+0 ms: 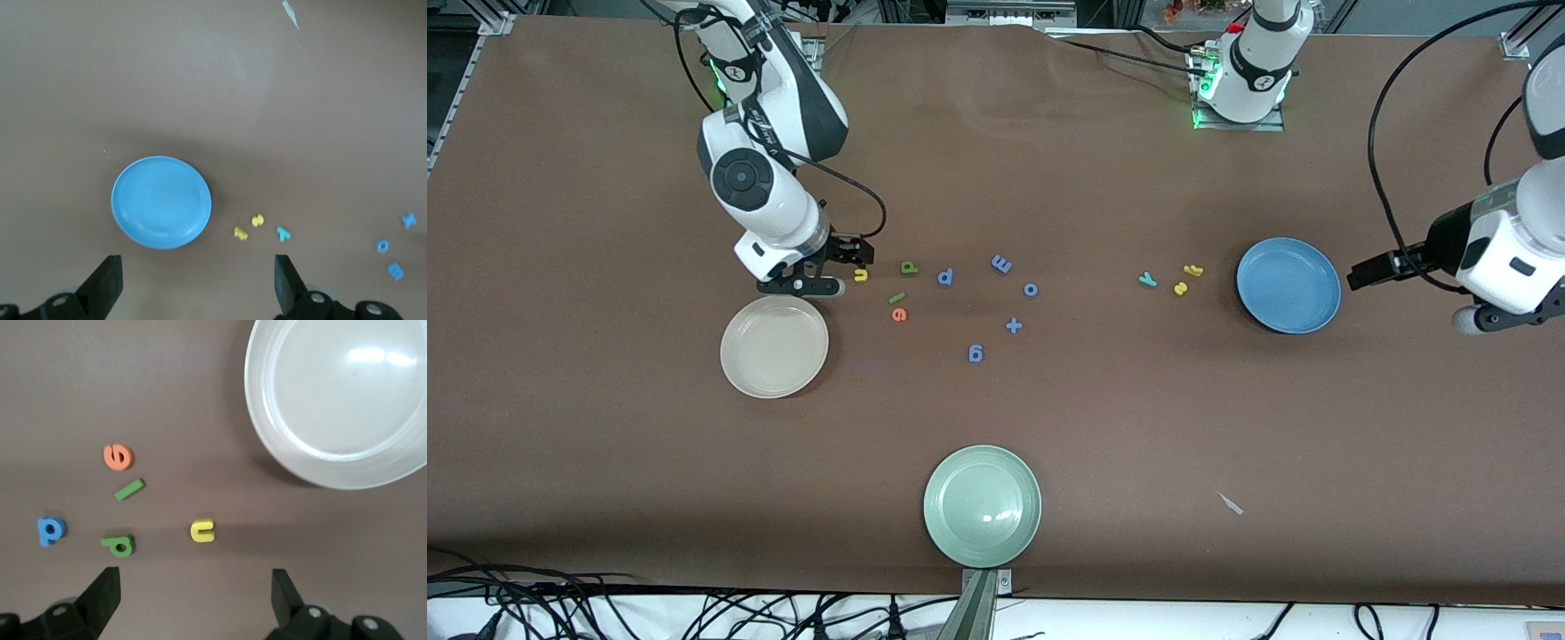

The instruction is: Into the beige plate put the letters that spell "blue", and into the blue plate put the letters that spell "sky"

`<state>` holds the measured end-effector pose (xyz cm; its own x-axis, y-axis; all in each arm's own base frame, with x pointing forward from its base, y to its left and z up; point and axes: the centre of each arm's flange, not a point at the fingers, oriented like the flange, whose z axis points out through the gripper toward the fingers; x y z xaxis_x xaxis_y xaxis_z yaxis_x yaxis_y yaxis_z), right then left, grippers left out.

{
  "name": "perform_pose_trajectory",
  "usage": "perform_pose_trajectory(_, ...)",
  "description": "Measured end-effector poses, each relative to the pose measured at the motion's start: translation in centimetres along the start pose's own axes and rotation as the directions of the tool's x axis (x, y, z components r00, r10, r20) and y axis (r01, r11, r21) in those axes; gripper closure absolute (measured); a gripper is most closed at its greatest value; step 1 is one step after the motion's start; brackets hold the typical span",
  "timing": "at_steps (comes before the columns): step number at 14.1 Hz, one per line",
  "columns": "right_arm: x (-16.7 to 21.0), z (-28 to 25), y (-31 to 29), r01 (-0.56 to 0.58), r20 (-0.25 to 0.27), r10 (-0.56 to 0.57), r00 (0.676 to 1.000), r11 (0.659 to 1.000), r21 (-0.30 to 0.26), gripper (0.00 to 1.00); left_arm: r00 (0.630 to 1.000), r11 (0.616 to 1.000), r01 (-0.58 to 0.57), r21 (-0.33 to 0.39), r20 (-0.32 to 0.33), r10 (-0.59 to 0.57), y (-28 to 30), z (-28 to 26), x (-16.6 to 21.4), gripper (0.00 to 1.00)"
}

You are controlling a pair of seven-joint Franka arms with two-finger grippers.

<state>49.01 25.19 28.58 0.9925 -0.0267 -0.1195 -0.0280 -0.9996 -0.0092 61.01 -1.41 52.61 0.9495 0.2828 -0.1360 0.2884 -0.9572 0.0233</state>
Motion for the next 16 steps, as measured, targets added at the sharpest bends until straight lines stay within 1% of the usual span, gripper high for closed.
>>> perform_pose_trajectory(2, -1.1, 1.5, -0.4, 0.0, -0.015, 0.0, 1.0, 1.0, 0.008, 0.0, 0.999, 0.999, 0.034, -0.015, -0.022, -0.034, -0.1, 2.8, 0.8, 0.0)
perform_pose_trajectory(4, -2.1, 3.2, -0.3, 0.0, -0.04, 0.001, 0.999, 1.0, 0.02, 0.0, 0.994, 0.994, 0.104, -0.027, -0.036, -0.105, 0.1, 7.0, 1.2, 0.0)
perform_pose_trajectory(6, -2.7, 4.8, -0.2, 0.002, -0.059, -0.001, 0.998, 1.0, 0.03, 0.0, 0.986, 0.986, 0.165, -0.025, -0.025, -0.166, 0.5, 11.3, 1.1, 0.0)
perform_pose_trajectory(9, -2.3, 7.9, -0.2, 0.001, -0.095, 0.004, 0.996, 0.998, 0.057, 0.0, 0.96, 0.96, 0.279, -0.025, -0.01, -0.28, 2.9, 15.5, -0.2, 0.0)
perform_pose_trajectory(12, -2.1, 10.3, -0.2, 0.0, -0.094, 0.006, 0.996, 0.998, 0.062, 0.0, 0.917, 0.917, 0.398, -0.037, -0.011, -0.398, 6.4, 19.9, -3.0, 0.01)
perform_pose_trajectory(13, -2.1, 10.4, -0.2, 0.002, -0.094, 0.004, 0.996, 0.998, 0.061, 0.0, 0.895, 0.895, 0.445, -0.033, -0.004, -0.445, 6.9, 21.6, -4.0, 0.04)
perform_pose_trajectory(15, -2.1, 10.5, -0.2, 0.003, -0.093, 0.003, 0.996, 0.998, 0.06, 0.01, 0.852, 0.852, 0.523, -0.014, 0.013, -0.523, 7.6, 23.9, -5.8, 0.05)
perform_pose_trajectory(16, -2.1, 10.5, -0.2, 0.003, -0.093, 0.003, 0.996, 0.998, 0.06, 0.04, 0.834, 0.834, 0.551, 0.001, 0.021, -0.551, 7.6, 24.8, -6.4, 0.06)
